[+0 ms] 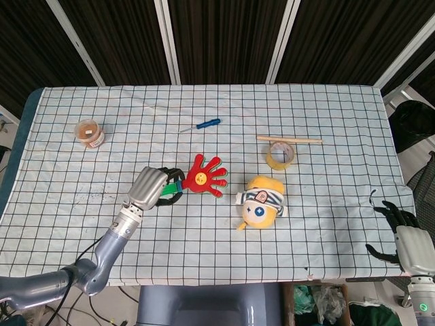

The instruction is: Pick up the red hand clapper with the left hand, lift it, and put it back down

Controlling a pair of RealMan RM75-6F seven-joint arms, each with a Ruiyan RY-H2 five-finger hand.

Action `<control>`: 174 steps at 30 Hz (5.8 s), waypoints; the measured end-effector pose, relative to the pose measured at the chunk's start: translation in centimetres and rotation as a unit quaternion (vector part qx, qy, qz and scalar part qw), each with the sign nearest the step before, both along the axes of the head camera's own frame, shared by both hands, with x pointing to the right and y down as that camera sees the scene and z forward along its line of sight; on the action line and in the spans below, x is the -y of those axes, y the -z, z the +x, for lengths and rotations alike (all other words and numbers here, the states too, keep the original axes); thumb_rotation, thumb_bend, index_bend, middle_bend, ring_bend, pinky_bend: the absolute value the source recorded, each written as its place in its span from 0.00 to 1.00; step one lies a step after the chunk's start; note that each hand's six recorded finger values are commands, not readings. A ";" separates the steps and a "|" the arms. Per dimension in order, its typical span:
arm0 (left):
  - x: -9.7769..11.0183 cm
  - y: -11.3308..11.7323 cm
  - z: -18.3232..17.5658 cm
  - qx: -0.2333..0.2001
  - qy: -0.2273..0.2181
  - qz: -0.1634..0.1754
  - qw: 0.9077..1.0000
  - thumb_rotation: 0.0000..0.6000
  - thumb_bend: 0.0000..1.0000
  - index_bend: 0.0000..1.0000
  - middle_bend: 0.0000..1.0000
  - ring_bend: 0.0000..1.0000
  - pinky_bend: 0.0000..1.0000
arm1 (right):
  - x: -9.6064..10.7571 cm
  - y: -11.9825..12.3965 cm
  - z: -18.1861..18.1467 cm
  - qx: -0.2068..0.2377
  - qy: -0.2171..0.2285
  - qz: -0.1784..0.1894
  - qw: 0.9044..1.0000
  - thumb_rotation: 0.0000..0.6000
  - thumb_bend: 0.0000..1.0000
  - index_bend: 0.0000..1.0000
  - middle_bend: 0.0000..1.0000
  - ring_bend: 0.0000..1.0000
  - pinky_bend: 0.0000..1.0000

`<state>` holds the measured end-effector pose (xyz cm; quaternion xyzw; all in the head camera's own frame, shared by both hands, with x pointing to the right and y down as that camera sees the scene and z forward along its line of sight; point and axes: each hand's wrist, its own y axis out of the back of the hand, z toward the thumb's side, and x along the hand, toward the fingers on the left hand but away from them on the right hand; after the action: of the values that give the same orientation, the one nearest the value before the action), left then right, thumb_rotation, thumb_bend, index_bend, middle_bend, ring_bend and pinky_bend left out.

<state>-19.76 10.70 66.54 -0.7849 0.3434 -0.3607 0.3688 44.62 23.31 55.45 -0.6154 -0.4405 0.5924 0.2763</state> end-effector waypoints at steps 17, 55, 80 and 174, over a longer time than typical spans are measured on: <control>-0.4 2.2 -0.1 -0.164 0.032 0.005 0.986 1.00 0.49 0.77 0.84 0.73 0.75 | 0.0 0.0 0.0 0.000 0.000 0.001 1.000 1.00 0.12 0.21 0.11 0.18 0.15; -2.3 1.7 -0.8 -0.014 -0.083 0.003 0.996 1.00 0.50 0.76 0.82 0.71 0.73 | -0.1 -0.1 0.0 -0.002 0.000 -0.003 1.000 1.00 0.12 0.21 0.11 0.18 0.15; -0.6 9.5 -1.3 -0.312 0.041 -0.043 0.948 1.00 0.50 0.77 0.83 0.71 0.74 | -0.1 0.0 -0.2 -0.002 0.001 -0.002 1.000 1.00 0.12 0.21 0.11 0.18 0.15; -4.1 -6.5 -7.0 0.209 -0.125 -0.079 0.967 1.00 0.36 0.37 0.51 0.41 0.54 | -0.1 -0.2 0.0 -0.001 -0.006 -0.010 1.000 1.00 0.12 0.20 0.11 0.18 0.15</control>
<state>-26.76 14.77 72.99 -0.7556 0.1286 -0.4935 0.4111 44.65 23.44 55.64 -0.6150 -0.4379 0.5988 0.2672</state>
